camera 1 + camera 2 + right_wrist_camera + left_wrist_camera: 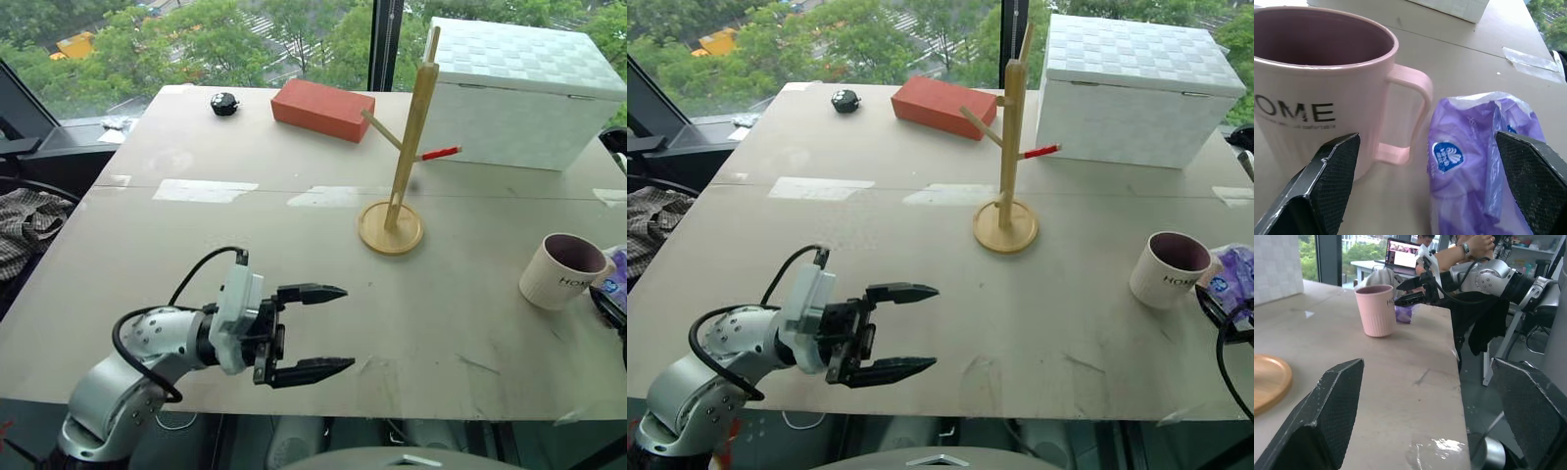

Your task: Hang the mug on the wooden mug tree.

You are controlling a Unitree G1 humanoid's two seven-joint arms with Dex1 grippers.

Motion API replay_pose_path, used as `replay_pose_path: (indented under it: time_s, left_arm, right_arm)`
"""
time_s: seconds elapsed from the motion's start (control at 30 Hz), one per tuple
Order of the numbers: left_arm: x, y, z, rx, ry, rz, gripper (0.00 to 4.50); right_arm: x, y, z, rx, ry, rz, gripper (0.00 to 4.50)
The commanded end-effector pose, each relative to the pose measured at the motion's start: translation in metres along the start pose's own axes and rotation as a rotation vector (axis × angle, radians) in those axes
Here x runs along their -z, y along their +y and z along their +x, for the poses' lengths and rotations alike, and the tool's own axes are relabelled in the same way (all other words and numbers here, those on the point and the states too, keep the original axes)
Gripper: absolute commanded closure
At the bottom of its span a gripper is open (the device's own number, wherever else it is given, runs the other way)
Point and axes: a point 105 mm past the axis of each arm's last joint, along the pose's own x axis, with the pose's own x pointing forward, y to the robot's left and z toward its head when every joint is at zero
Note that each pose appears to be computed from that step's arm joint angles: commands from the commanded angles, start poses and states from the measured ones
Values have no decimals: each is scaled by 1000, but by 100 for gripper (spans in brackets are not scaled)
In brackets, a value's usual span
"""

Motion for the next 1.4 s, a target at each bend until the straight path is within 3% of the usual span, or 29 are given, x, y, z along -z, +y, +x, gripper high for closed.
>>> replay_pose_path:
  time_s: [0.03, 0.57, 0.63, 0.73, 0.93, 1.17, 1.4]
  left_arm:
    - [1, 9, -6, -14, -1, -7, 23]
    - [6, 7, -16, -51, 1, 5, 23]
    - [6, 7, -18, -56, 10, 12, 0]
    - [5, 7, -20, -60, 15, 19, 0]
    - [3, 8, -21, -81, 16, 27, 0]
    - [-1, 15, -22, -147, -19, 33, 0]
    - [-6, 33, -34, -310, -112, 116, 0]
  right_arm:
    - [-6, -7, 2, 8, -9, -19, 3]
    - [-2, 12, 49, -96, -21, -3, 3]
    - [-1, 15, 57, -103, -27, -4, 57]
    - [0, 18, 65, -121, -32, -9, 156]
    - [-3, 20, 70, -140, -51, -19, 437]
    - [-20, 32, 72, -215, -132, -1, 448]
    - [-80, 59, 72, -368, -299, -25, 448]
